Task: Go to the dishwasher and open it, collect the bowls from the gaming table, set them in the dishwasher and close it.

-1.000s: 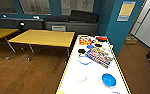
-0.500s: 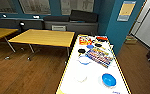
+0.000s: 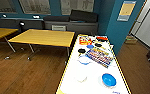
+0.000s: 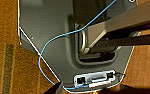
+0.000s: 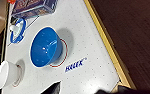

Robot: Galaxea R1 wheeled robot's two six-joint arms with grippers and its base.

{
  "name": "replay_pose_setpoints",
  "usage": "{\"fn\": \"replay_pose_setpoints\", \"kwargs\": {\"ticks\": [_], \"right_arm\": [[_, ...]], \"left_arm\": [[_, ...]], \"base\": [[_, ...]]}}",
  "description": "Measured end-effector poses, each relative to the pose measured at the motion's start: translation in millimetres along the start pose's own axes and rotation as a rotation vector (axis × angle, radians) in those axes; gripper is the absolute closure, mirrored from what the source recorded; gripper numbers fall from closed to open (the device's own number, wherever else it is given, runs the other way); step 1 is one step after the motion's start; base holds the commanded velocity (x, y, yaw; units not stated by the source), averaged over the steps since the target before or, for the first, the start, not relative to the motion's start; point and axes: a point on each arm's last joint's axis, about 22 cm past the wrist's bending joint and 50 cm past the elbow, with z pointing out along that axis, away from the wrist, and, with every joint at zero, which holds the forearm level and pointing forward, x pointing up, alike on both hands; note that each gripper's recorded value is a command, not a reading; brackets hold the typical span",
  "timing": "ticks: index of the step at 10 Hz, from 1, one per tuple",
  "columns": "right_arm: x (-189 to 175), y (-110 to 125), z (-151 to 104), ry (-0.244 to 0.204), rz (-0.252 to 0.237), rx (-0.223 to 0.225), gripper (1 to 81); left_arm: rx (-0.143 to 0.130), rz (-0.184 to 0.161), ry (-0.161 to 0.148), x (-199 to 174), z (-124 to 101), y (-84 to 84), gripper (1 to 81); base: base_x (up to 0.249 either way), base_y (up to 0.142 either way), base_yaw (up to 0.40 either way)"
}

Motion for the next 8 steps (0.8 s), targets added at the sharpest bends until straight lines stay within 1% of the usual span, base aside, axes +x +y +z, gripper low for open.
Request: {"fn": "replay_pose_setpoints", "kwargs": {"ticks": [1, 2, 4, 7, 8], "right_arm": [[10.5, -1.3, 4.9, 0.012, 0.011, -0.004, 1.0], [10.9, -6.8, 16.6, 0.008, 0.02, 0.005, 1.0], [-4.1, -20.9, 43.2, -0.028, 0.026, 0.03, 1.0], [-17.2, -39.2, 77.2, -0.057, 0.029, 0.061, 1.0], [-9.9, -47.4, 81.1, -0.05, 0.037, 0.071, 1.0]], "left_arm": [[-0.002, -0.001, 0.002, 0.4, 0.4, 1.5, 1.0], [-0.001, -0.005, 0.002, 0.4, 0.4, 1.3, 1.0], [0.001, -0.011, 0.001, 0.2, 0.2, 0.2, 1.0], [0.005, -0.02, 0.001, 0.6, -0.3, -2.0, 1.0], [0.005, -0.021, 0.001, 0.5, -0.4, -2.1, 1.0]], "base": [[0.0, 0.0, 0.0], [0.0, 0.0, 0.0], [0.0, 0.0, 0.0], [0.0, 0.0, 0.0], [0.0, 0.0, 0.0]]}}
